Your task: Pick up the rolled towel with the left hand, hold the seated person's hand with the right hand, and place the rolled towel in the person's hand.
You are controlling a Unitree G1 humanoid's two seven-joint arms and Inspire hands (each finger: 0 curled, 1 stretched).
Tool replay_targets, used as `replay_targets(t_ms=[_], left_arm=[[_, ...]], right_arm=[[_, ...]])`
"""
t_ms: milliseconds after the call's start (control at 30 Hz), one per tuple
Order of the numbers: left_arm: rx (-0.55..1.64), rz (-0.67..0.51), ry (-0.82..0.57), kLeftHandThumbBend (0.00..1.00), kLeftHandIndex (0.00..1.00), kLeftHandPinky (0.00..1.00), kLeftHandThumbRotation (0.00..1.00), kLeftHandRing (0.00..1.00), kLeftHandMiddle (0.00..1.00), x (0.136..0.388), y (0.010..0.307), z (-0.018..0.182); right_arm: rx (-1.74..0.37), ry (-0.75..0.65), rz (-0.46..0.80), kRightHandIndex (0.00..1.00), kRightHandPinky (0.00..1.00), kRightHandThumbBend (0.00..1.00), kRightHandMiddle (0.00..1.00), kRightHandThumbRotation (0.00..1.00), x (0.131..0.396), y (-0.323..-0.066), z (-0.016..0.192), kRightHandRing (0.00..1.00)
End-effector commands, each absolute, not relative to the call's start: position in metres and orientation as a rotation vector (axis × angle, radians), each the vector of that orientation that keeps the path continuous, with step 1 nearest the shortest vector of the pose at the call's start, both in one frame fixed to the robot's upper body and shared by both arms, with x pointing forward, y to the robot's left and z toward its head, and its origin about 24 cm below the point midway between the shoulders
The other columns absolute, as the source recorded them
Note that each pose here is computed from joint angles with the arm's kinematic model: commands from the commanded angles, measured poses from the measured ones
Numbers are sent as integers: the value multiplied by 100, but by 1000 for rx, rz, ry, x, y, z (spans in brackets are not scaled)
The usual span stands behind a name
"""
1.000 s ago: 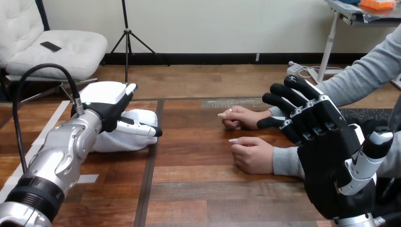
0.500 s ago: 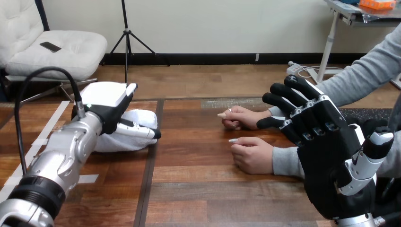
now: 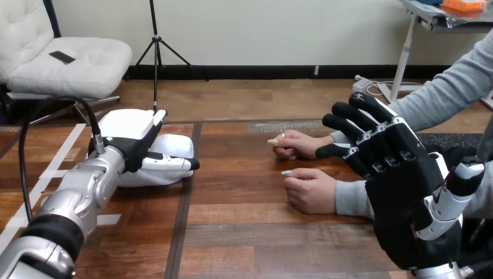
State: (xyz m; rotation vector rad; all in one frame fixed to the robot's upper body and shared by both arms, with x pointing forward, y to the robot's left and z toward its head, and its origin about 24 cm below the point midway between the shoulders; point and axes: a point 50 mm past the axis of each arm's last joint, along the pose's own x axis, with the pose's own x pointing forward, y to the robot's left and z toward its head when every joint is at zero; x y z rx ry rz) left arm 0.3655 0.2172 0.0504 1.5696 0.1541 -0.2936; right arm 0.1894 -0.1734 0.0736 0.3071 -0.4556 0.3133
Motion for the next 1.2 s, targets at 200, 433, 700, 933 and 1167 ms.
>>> replay_targets(t_ms=[200,433,700,933,1167], left_arm=[[1509,-214,42,79,99,94,100,98,100,393,197,91],[1509,-213,79,76,98,93,100,98,100,396,195,92],[1520,-216,127,75,98,93,100,98,100,398,193,92],[1505,-216,168,76,98,93,100,98,100,399,190,90],[1493,-221,211,77,99,93,100,99,100,400,189,88]], right_arm=[[288,-540,337,78,60,91,78,100,196,-171,90,78],[291,-534,335,77,61,92,78,100,196,-171,90,78],[294,-533,343,78,61,92,79,100,196,-171,90,78],[295,-530,343,78,61,92,79,100,196,-170,90,79],[293,-528,340,78,61,92,79,100,196,-170,90,80]])
